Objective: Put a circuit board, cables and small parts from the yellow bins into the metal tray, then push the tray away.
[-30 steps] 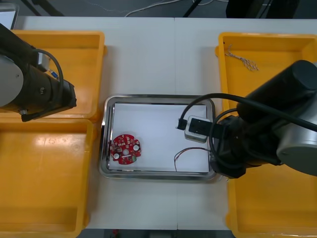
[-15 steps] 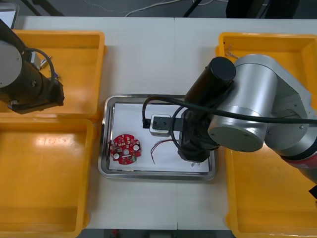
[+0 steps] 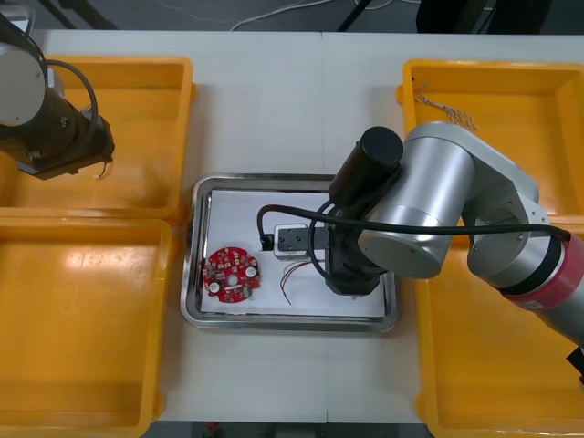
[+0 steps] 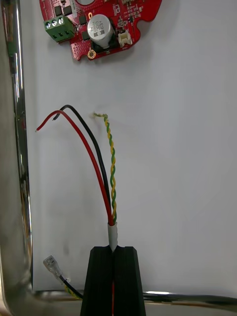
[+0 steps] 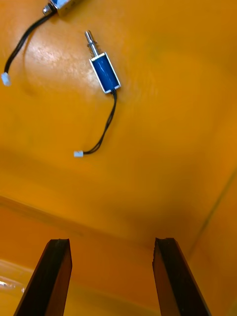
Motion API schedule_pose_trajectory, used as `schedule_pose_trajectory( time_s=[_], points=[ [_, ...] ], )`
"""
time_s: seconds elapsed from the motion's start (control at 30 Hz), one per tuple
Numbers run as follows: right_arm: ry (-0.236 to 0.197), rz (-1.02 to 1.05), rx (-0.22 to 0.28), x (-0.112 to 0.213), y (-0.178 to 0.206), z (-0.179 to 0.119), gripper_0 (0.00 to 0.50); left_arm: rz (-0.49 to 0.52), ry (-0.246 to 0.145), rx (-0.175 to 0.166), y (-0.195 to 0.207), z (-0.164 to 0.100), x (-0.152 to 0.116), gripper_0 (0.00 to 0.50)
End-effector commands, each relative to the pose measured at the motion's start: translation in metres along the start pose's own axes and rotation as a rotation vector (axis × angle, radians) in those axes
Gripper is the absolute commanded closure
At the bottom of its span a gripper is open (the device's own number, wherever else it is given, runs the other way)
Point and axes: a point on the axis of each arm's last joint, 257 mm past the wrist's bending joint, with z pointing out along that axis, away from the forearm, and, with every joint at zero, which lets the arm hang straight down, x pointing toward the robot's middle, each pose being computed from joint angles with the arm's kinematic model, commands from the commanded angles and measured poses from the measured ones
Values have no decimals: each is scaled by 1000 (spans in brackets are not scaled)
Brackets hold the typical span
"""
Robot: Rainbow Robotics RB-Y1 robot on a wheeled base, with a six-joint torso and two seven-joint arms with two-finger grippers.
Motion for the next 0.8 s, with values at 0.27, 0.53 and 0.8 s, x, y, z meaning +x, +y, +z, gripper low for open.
schedule_pose_trajectory(
  time_s=[0.27, 0.53, 0.8],
  points=[
    [-13, -54, -50, -16, 18, 29, 500, 66, -112, -10, -5, -5, -67, 20],
    [-3, -55, -60, -12, 20, 32, 272, 36, -134, 0, -12, 10, -84, 21],
    [-45, -59, -47, -23, 15, 29, 0, 15, -152, 6, -17, 19, -99, 21]
  ],
)
